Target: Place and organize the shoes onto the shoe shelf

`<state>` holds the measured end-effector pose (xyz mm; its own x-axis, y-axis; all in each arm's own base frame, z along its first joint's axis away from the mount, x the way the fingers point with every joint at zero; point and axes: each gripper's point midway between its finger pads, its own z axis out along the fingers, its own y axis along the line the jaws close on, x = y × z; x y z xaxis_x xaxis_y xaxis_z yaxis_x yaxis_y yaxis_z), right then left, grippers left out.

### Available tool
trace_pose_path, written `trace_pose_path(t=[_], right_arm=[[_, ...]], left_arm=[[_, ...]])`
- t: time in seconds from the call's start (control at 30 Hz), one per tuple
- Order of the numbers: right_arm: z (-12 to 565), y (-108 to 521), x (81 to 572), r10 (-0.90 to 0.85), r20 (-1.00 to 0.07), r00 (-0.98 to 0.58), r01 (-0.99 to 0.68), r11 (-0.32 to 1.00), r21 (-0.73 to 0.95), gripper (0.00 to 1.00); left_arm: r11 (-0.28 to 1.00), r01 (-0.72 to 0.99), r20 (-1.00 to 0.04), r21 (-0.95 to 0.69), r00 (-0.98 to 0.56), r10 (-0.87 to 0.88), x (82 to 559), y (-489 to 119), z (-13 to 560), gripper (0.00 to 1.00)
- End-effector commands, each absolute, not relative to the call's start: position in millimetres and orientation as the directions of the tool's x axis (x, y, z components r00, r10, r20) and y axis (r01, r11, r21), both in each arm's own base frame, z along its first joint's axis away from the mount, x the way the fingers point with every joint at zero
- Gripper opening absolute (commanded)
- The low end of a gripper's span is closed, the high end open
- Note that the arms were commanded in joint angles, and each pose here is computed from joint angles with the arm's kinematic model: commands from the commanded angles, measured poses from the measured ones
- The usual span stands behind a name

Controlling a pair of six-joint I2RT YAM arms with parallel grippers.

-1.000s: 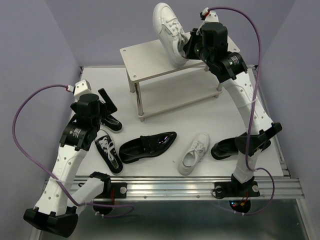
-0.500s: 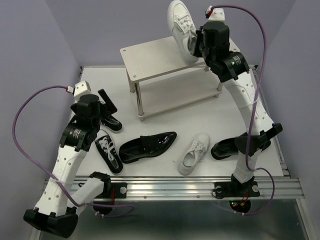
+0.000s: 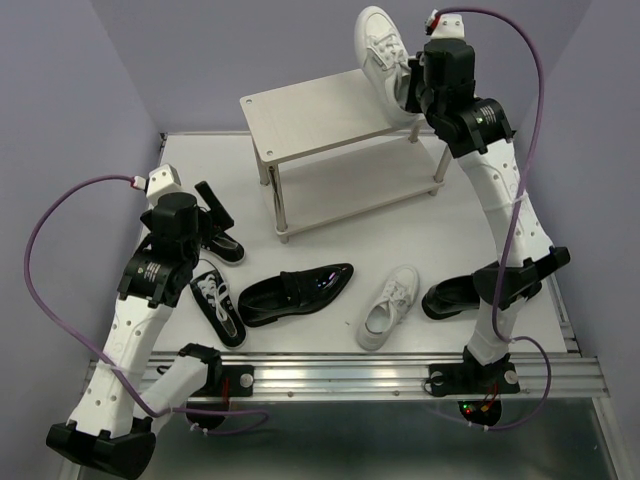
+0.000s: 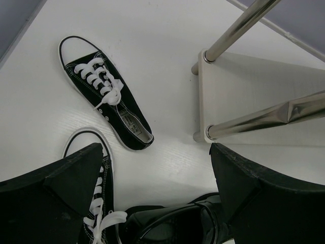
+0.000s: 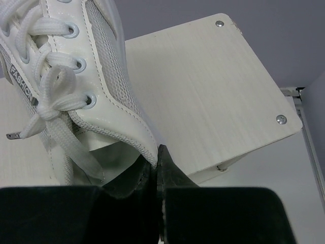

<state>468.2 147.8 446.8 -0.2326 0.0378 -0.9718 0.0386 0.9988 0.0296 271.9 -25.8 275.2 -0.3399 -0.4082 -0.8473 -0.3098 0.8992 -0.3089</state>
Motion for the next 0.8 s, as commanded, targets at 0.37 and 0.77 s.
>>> trace_pose_path(t=[0.37,0.77], right_arm=[[491,126,469,0.085,-0.990,-0.116,0.020,0.996,0.083,0.01],[483,130,475,0.073,-0.988,-0.135,0.011,0.997,0.072,0.43]], left_arm=[[0.893,-0.316,-0.846,-0.319,-0.329,-0.419,271,-24,273,0.99],[0.892,-0.321,-0.842,-0.317,-0.337,-0.421,271,-25,269,0.99]])
